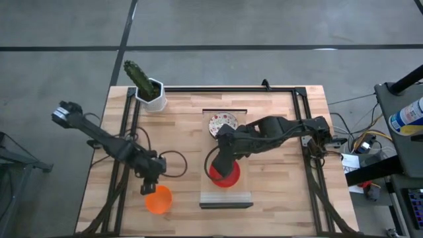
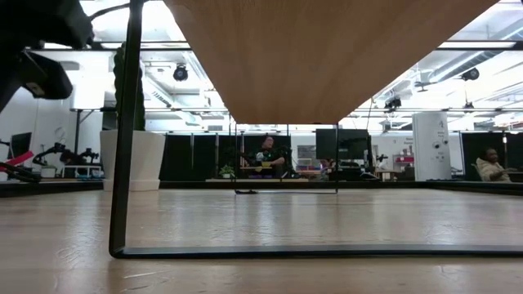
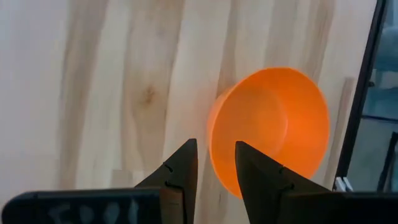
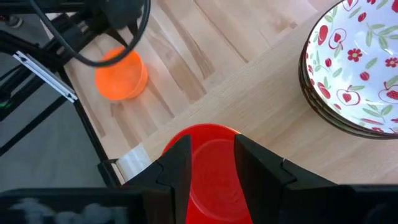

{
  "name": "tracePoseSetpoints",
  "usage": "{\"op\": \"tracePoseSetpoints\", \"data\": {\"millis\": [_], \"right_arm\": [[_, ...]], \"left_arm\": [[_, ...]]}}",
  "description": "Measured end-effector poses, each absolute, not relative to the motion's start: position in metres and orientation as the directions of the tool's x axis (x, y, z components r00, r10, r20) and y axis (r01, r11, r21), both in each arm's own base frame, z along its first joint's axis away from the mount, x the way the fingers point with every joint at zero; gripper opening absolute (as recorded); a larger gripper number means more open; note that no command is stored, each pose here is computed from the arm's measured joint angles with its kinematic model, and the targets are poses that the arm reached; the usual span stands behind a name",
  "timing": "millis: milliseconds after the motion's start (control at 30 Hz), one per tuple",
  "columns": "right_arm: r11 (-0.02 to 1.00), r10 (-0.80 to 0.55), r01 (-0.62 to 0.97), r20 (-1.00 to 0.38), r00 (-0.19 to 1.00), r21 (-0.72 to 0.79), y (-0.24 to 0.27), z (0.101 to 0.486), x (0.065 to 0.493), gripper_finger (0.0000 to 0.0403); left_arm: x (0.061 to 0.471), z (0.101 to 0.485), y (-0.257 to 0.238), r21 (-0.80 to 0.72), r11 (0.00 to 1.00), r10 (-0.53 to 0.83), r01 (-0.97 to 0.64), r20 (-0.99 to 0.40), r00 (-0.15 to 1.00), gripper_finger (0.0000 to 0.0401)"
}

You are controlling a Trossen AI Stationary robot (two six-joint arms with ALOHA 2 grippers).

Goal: Pick & Place Mini bowls
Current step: Stack the orange bowl on top of the red bowl on the shelf

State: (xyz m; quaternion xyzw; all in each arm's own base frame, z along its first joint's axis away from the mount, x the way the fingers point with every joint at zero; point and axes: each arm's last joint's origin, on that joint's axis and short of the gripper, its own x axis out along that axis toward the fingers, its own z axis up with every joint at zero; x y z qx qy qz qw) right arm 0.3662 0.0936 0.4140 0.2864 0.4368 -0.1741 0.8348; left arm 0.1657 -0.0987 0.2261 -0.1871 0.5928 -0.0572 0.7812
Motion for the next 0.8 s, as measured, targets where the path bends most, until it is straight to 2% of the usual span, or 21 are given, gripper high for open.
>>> {"op": "tracePoseSetpoints", "data": {"millis": [333, 800], "right_arm": [[0.772, -0.035, 0.537, -0.821, 0.570, 0.340, 0.094, 0.415, 0.367, 0.0104], [0.774, -0.034, 0.534, -0.818, 0.574, 0.342, 0.094, 0.415, 0.368, 0.0102]], "left_arm": [[0.176, 0.209, -0.119, -0.363, 0.928, -0.333, -0.079, -0.908, 0.255, 0.0100], [0.179, 0.172, -0.121, -0.246, 0.962, -0.230, -0.121, -0.964, 0.132, 0.0100]]}}
